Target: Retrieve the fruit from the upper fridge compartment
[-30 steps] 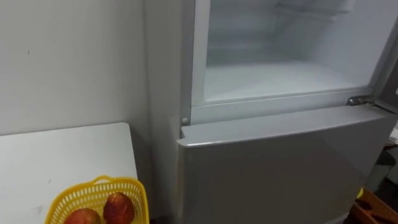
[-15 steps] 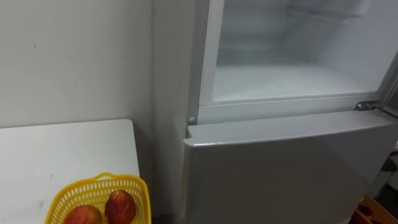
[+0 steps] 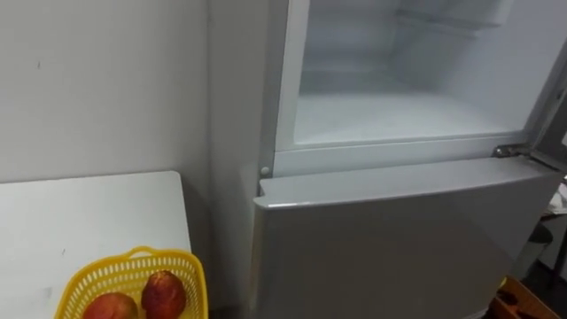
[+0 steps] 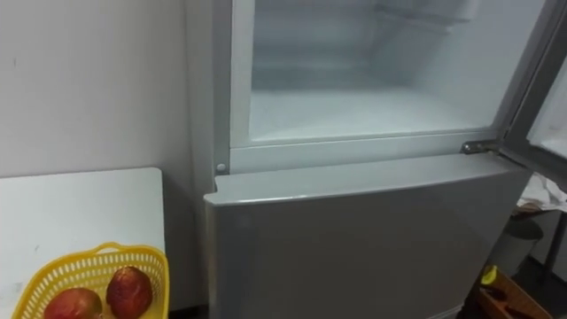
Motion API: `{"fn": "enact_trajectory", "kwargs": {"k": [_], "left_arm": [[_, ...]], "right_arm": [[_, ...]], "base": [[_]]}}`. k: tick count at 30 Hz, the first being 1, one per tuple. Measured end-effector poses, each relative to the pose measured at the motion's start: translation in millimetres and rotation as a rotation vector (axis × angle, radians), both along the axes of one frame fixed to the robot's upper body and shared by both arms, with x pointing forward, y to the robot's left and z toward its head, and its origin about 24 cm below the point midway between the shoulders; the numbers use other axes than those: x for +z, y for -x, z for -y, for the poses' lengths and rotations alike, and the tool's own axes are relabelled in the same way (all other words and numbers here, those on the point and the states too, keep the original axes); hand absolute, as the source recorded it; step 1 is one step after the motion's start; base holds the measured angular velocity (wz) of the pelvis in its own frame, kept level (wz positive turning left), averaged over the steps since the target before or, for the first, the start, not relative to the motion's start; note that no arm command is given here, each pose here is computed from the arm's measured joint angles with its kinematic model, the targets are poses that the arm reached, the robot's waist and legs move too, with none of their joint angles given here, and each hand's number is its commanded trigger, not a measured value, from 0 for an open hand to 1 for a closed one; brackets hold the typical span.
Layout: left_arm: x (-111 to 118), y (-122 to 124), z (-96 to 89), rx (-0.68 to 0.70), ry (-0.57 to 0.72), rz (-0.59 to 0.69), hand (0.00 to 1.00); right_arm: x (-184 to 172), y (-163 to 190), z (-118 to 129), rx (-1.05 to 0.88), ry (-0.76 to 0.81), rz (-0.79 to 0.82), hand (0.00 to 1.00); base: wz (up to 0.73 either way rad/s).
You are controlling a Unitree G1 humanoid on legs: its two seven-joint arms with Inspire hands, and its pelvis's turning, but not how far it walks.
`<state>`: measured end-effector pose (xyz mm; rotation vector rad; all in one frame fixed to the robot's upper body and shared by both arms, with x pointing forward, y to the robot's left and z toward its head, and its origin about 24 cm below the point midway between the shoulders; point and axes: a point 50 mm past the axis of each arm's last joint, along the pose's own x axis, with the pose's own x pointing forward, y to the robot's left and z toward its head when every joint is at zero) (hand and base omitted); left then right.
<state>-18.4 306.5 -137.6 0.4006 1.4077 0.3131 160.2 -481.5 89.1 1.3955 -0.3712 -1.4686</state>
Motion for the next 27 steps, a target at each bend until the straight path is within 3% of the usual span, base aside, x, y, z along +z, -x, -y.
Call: {"fn": "enact_trajectory", "kwargs": {"k": [17, 22, 27], "left_arm": [[0, 9, -1.4, 0.074, -0.003, 0.007, 0.00], [-4, 13, 6.1, 0.093, 0.019, -0.003, 0.00], [-5, 4, 6.4, 0.074, 0.026, 0.017, 0.00]], "right_arm": [[21, -24, -4, 0.034, 0.039, 0.065, 0.00], [39, -27, -5, 0.045, 0.126, 0.029, 0.00], [48, -24, -14, 0.068, 0.281, -0.150, 0.00]], "base": [[0.00], [-0.01], [-0.09]]}}
